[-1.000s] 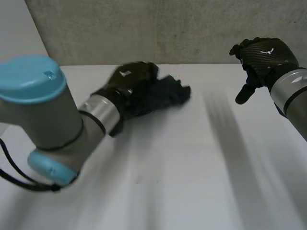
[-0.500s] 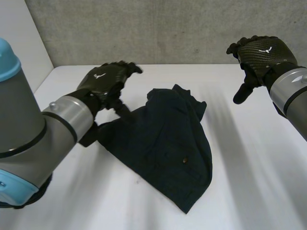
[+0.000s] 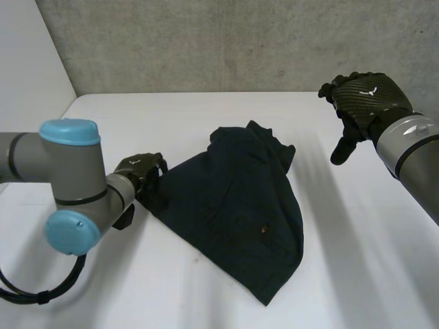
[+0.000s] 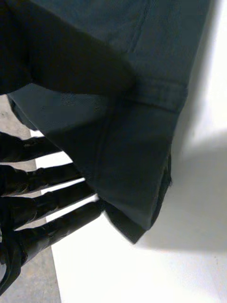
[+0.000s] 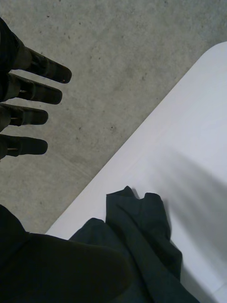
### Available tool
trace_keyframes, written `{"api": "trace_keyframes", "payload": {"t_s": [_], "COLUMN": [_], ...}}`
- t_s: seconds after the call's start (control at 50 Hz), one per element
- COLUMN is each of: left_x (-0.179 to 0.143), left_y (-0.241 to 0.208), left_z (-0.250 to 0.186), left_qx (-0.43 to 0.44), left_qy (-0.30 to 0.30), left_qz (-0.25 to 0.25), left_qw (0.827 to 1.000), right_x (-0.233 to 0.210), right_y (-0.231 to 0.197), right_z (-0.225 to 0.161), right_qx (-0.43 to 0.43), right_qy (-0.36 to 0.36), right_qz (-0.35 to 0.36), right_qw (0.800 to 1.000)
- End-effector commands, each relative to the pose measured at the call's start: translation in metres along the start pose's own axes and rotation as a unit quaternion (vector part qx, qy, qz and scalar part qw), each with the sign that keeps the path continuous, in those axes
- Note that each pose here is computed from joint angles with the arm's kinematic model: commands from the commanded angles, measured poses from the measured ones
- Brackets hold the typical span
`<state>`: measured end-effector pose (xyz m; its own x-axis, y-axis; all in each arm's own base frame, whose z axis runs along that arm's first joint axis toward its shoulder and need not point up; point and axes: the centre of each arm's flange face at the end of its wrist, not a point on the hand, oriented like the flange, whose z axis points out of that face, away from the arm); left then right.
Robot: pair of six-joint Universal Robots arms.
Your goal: Fold the shorts.
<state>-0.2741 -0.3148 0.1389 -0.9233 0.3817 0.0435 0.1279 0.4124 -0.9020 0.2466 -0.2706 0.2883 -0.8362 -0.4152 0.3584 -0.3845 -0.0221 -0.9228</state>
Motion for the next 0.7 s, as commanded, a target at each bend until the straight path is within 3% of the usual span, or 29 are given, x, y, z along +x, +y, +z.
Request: {"api": "trace_keyframes", "payload": {"t_s": [0.02, 0.14, 0.2, 0.28, 0.44, 0.52, 0.7], "left_x": [-0.01, -0.009, 0.009, 0.039, 0.084, 0.092, 0.087], "left_y": [-0.011, -0.088, -0.134, -0.164, -0.171, -0.167, -0.159], "left_z": [0.017, -0.005, -0.032, -0.054, -0.096, -0.12, -0.172], "left_qx": [0.037, 0.202, 0.295, 0.355, 0.374, 0.369, 0.36], "left_qy": [-0.051, -0.102, -0.09, -0.057, 0.0, 0.014, 0.017], "left_qz": [0.07, 0.106, 0.103, 0.1, 0.109, 0.117, 0.143], "left_qw": [0.996, 0.968, 0.946, 0.928, 0.921, 0.922, 0.922], "right_x": [-0.001, 0.0, 0.001, 0.001, 0.006, 0.008, -0.006], "right_y": [0.001, -0.001, -0.003, -0.003, -0.006, -0.014, -0.014], "right_z": [0.0, 0.0, 0.0, 0.0, 0.002, 0.003, 0.014], "right_qx": [0.0, 0.003, 0.005, 0.003, 0.008, 0.022, 0.046], "right_qy": [-0.001, 0.001, 0.002, 0.003, 0.009, 0.007, -0.099], "right_qz": [-0.006, -0.007, -0.008, -0.012, -0.009, -0.007, 0.001], "right_qw": [1.0, 1.0, 1.0, 1.0, 1.0, 1.0, 0.994]}}
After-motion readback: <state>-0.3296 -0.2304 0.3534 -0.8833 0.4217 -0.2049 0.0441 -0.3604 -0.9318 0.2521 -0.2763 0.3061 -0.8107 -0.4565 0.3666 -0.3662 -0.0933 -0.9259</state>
